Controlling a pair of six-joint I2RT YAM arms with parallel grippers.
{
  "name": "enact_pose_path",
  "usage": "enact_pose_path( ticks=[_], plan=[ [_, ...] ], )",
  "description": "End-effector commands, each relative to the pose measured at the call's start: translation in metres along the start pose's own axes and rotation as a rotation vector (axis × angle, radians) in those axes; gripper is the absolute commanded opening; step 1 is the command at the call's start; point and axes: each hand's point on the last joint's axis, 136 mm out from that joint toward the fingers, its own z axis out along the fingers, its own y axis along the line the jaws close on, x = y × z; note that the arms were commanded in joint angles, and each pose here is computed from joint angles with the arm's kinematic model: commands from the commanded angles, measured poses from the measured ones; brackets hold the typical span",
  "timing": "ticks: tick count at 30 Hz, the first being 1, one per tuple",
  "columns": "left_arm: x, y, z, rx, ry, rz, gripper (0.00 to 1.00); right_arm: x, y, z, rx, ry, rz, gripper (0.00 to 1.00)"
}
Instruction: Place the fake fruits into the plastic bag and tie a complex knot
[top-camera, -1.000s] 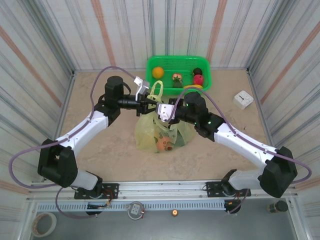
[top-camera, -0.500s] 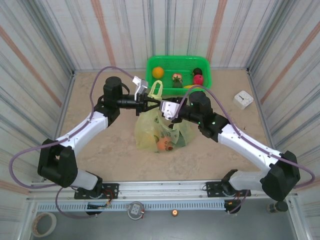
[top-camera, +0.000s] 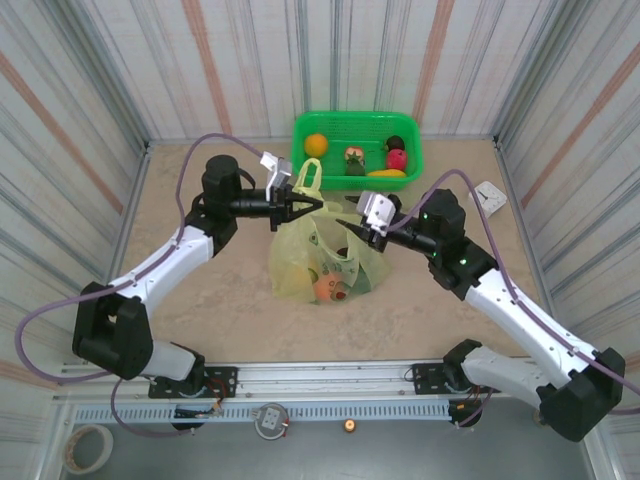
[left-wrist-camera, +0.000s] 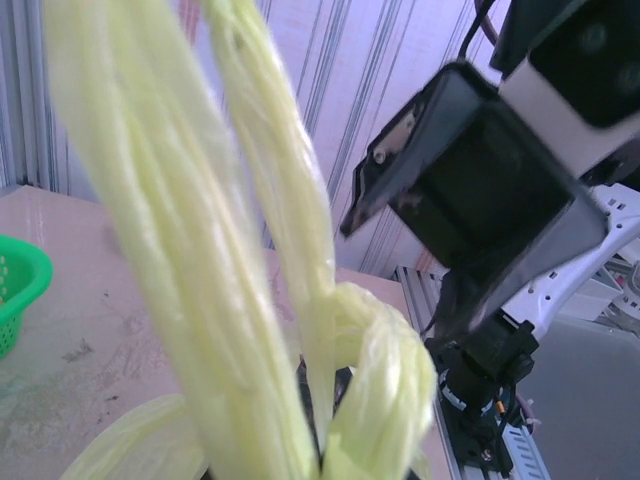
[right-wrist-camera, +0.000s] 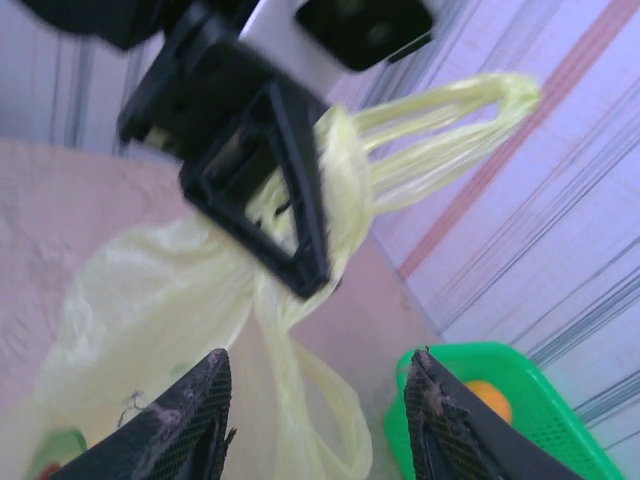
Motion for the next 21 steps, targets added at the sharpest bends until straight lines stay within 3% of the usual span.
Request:
enact_pose_path(
  ticks=[1,4,11,18,21],
  plan=[
    [-0.007,-0.015,-0.002,0.006,-0.006,0.081,0.00,-0.032,-0.021,-0.006,0.020,-0.005,0.335,0.44],
    [-0.002,-0.021,0.002,0.015,0.011,0.103,0.00,-0.045,-0.021,0.003,-0.049,-0.002,0.439,0.38],
    [0.004,-0.029,0.008,0.035,0.036,0.119,0.00,-0.051,-0.033,0.035,-0.194,0.107,0.776,0.51],
    [0.005,-0.029,0.009,0.029,0.047,0.123,0.00,-0.058,-0.031,0.044,-0.241,0.129,0.797,0.33],
    [0.006,-0.029,0.009,0.027,0.047,0.121,0.00,-0.059,-0.031,0.042,-0.256,0.127,0.809,0.18]
  ],
)
